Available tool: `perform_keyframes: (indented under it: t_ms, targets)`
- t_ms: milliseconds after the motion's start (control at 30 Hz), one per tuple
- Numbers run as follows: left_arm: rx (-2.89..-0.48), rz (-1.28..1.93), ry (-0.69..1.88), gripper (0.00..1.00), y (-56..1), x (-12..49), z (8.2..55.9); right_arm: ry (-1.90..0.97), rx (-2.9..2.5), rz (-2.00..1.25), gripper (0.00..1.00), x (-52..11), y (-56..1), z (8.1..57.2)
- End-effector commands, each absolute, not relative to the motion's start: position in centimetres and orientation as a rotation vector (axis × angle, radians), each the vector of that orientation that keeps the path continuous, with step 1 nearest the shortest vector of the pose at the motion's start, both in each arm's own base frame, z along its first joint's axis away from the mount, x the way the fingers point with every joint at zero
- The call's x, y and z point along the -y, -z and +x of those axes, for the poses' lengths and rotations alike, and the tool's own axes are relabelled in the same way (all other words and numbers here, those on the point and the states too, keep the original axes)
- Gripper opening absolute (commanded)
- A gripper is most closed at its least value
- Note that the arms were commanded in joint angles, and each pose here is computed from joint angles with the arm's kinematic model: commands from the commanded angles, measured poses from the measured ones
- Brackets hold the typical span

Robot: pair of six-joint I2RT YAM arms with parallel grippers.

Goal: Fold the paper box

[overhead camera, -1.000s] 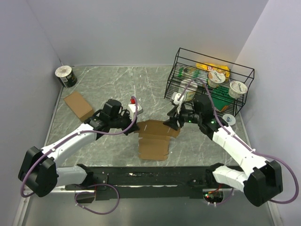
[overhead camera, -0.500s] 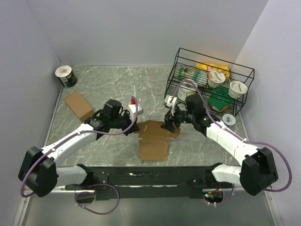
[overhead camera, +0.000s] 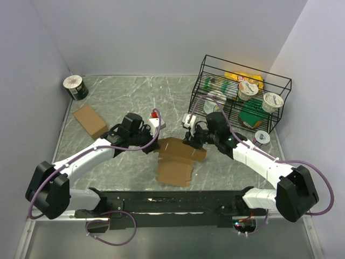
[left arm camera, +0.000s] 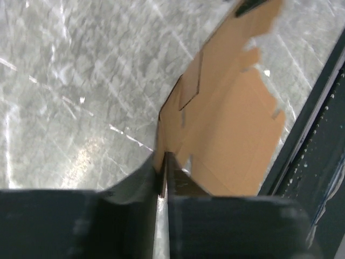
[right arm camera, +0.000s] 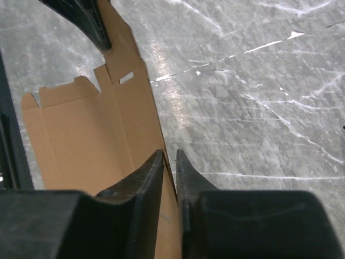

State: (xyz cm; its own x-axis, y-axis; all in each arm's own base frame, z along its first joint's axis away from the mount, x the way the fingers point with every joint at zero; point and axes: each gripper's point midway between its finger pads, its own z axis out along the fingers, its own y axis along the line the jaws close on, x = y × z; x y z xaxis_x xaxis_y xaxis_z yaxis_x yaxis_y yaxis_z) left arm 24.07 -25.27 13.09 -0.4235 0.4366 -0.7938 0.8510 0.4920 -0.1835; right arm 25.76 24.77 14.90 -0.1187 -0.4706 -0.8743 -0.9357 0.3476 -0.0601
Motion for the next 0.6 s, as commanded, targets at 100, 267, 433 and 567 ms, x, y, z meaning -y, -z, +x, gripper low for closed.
perform_keyframes:
  t_ms: [100, 267, 433, 567]
  targets:
    - [-2.036, 0.961, 0.746, 0.36, -14.8, 25.6, 25.7, -0.516, -1.665, -1.231, 0.12, -24.6, -16.0, 26.9]
    - [-2.046, 0.905, 0.744, 0.79, -15.2, 25.1, 26.4, -0.523, -1.677, -1.24, 0.07, -24.8, -15.7, 26.5]
    - [-1.974, 0.824, 0.688, 0.95, -17.5, 23.5, 27.9, -0.508, -1.69, -1.245, 0.06, -24.8, -15.4, 26.3]
    - [-1.769, 0.814, 0.719, 0.92, -21.2, 23.7, 27.1, -0.512, -1.704, -1.253, 0.06, -25.1, -15.4, 26.4]
